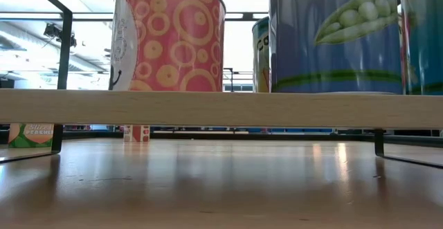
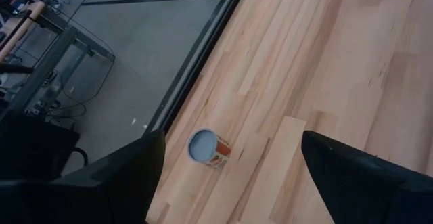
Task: Pick and place cans onto a shelf
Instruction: Put the canned spaghetti sauces on the shelf
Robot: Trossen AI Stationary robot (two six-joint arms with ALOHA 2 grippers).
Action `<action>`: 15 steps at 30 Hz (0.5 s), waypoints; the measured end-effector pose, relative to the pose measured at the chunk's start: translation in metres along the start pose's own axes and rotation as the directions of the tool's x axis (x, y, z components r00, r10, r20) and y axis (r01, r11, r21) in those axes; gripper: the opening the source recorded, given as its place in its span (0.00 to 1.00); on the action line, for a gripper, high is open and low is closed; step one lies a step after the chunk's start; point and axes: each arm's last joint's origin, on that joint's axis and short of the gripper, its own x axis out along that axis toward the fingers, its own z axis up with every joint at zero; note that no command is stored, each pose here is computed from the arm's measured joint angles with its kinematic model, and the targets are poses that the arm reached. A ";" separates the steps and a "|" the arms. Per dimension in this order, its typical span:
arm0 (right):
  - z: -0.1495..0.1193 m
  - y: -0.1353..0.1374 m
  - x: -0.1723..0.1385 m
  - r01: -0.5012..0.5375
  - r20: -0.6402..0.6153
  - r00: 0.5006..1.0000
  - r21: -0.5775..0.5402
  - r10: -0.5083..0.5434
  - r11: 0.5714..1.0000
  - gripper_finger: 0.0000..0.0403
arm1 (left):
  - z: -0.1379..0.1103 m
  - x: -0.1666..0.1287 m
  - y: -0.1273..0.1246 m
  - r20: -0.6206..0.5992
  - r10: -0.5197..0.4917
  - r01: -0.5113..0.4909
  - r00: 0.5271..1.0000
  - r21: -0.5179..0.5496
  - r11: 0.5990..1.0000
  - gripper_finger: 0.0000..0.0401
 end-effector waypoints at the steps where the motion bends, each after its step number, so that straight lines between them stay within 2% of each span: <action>1: 0.000 0.000 -0.001 -0.005 0.001 1.000 0.005 0.005 1.000 0.11 | 0.000 0.000 0.000 0.000 0.000 0.000 1.000 0.001 1.000 0.88; 9: -0.004 0.001 0.002 -0.064 -0.049 0.997 0.040 0.066 0.997 0.11 | 0.000 0.000 0.000 0.000 0.001 -0.001 1.000 0.002 1.000 0.88; 15: 0.000 0.001 0.003 -0.051 -0.007 0.999 0.031 0.051 0.998 0.11 | 0.000 0.000 0.000 0.000 0.000 0.000 1.000 0.002 1.000 0.88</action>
